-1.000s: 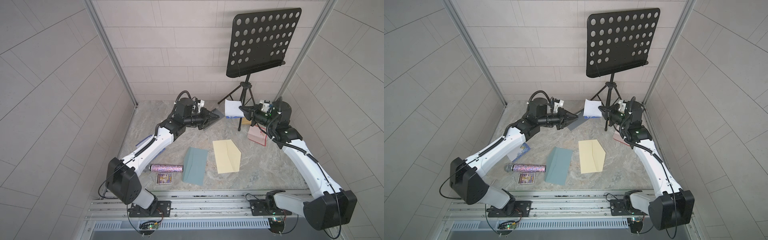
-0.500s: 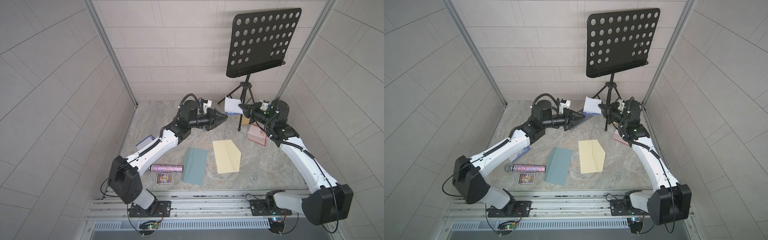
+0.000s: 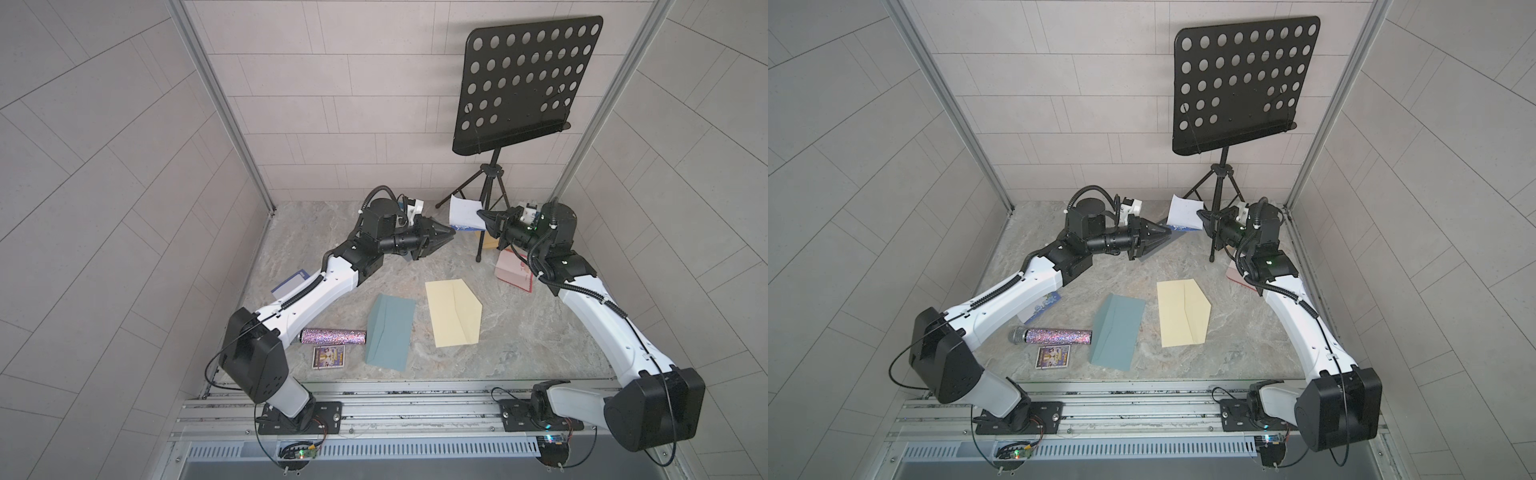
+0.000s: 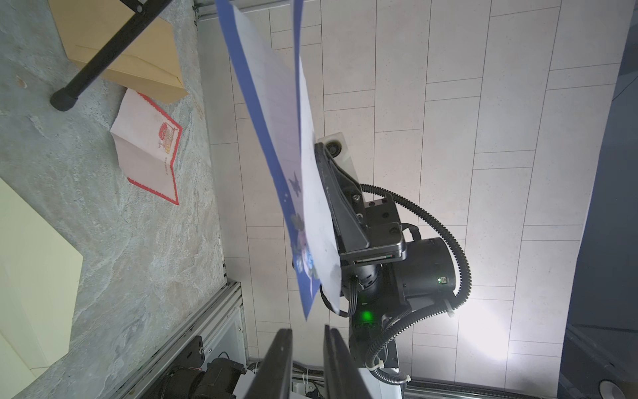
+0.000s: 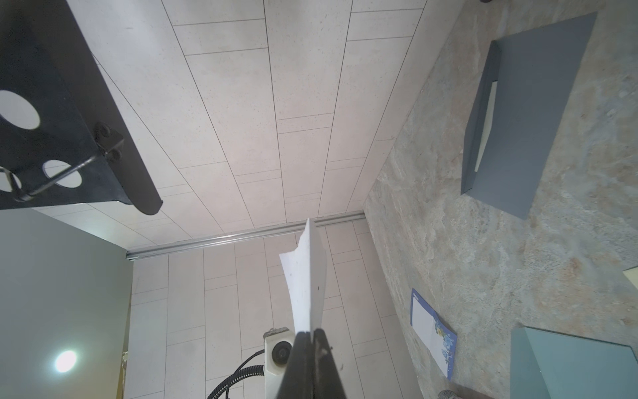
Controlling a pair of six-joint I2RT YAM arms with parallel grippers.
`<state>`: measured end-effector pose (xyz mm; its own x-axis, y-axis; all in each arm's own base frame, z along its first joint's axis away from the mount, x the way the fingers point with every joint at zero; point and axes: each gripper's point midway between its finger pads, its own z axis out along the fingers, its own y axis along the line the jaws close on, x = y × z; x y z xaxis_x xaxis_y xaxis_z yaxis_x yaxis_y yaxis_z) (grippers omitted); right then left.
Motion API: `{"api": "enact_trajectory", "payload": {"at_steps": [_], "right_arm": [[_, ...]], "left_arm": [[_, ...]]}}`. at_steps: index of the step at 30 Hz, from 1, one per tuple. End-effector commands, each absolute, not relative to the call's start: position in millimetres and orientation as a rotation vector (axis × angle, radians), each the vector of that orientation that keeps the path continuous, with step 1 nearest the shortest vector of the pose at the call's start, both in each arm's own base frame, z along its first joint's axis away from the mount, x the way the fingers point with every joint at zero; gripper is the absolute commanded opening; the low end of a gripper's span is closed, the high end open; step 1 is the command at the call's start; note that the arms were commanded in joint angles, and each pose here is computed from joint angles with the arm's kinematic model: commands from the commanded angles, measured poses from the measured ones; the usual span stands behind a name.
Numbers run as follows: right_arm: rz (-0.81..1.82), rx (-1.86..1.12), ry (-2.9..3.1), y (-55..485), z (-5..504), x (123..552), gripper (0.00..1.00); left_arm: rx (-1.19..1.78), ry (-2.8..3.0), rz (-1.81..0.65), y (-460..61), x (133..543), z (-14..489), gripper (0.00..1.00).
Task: Take the letter paper out of the envelope
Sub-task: Unfold the letter paper.
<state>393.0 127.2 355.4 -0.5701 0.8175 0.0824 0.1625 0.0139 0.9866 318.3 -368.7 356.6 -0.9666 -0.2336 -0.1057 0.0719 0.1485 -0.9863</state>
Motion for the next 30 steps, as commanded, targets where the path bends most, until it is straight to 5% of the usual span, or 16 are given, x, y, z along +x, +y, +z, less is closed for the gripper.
{"api": "enact_trajectory", "payload": {"at_steps": [1, 30], "right_arm": [[1.622, 0.982, 1.711, 125, 372, 391, 0.00], [1.657, 0.976, 1.730, 128, 369, 373, 0.00]], "left_arm": [[-0.140, 2.133, -1.922, -364, 315, 377, 0.23], [-0.166, 2.161, -1.910, -369, 324, 366, 0.25]]}}
